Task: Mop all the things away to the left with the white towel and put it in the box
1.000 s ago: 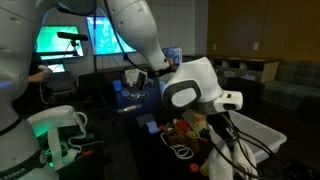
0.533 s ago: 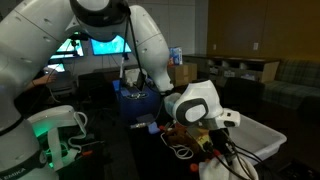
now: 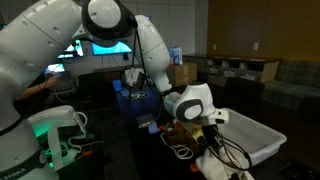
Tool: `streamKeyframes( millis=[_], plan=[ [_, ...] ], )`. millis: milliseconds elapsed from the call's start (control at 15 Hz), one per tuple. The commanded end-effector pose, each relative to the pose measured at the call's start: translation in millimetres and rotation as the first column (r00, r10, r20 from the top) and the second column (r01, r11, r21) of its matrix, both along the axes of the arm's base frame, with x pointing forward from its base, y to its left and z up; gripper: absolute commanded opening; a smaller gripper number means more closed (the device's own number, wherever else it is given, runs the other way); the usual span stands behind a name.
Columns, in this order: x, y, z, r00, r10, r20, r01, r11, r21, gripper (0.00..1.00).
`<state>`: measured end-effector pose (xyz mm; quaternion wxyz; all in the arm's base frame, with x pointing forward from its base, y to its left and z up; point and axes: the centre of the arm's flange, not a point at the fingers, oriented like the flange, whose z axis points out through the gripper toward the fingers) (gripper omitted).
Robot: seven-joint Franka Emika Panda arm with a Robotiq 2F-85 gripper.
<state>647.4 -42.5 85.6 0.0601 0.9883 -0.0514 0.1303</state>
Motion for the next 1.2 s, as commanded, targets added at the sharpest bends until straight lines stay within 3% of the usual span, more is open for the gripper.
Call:
streamKeyframes(
  millis=[0, 267, 667, 1133],
  plan=[
    [9.9, 19.7, -8.6, 0.999, 0.042, -0.019, -0.04, 0.997, 0.069, 0.06],
    [-3.5, 49.3, -6.8, 0.992, 0.118, -0.053, -0.109, 0.984, 0.144, 0.06],
    [-7.5, 124.2, -8.8, 0.98, 0.197, -0.026, -0.182, 0.943, 0.278, 0.06],
    [-12.3, 232.4, -10.3, 0.978, 0.204, 0.03, -0.204, 0.933, 0.297, 0.06]
  ],
)
